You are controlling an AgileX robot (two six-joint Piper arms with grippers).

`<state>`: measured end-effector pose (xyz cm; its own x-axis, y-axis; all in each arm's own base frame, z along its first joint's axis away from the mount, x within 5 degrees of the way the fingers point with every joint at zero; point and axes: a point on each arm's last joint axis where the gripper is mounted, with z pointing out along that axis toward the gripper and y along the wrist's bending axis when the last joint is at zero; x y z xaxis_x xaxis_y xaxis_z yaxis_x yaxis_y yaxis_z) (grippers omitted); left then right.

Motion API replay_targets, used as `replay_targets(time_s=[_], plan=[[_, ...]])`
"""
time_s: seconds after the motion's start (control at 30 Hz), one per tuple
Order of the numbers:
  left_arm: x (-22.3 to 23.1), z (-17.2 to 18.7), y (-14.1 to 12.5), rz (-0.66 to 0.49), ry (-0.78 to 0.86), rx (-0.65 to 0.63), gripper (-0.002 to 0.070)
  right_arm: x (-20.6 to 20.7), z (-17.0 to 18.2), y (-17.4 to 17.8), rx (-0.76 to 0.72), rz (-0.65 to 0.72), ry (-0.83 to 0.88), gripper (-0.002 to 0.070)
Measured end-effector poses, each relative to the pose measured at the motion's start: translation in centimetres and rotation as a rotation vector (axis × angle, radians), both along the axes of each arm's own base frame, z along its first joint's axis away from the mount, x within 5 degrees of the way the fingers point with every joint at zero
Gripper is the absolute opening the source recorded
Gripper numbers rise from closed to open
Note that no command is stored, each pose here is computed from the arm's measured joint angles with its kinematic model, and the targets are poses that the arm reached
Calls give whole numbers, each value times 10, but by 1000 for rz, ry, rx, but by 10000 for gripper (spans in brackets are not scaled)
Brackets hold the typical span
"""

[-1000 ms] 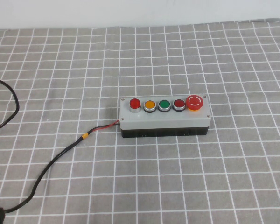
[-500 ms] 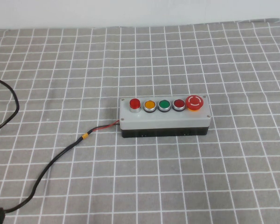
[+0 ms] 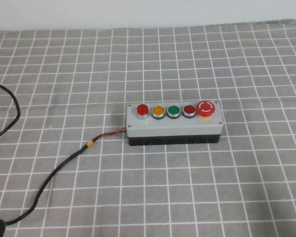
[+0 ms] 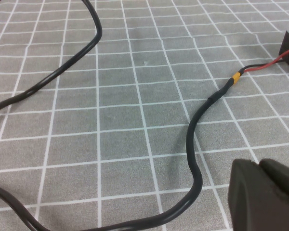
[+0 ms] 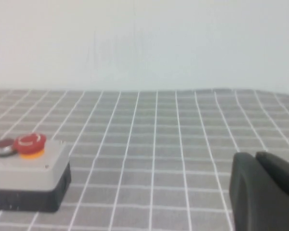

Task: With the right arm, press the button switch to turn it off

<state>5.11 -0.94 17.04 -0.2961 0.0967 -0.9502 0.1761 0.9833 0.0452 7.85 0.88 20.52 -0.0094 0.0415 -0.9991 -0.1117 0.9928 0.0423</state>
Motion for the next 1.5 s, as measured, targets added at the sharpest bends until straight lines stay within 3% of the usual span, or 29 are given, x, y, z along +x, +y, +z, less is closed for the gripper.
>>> replay_targets(time_s=[0.13, 0.57, 0.87, 1.1, 1.5], plan=[[0, 0, 0, 0, 0, 0, -4, -7, 1, -1, 4, 0, -28, -17], [0, 0, 0, 0, 0, 0, -4, -24, -24, -1, 18, 16, 197, -17], [0, 0, 0, 0, 0, 0, -4, -25, -29, 0, 45, 25, 258, -17], [0, 0, 0, 0, 0, 0, -4, -26, -29, 2, -102, 69, 242, -17], [0, 0, 0, 0, 0, 0, -4, -26, -29, 3, -108, 79, 239, -17]])
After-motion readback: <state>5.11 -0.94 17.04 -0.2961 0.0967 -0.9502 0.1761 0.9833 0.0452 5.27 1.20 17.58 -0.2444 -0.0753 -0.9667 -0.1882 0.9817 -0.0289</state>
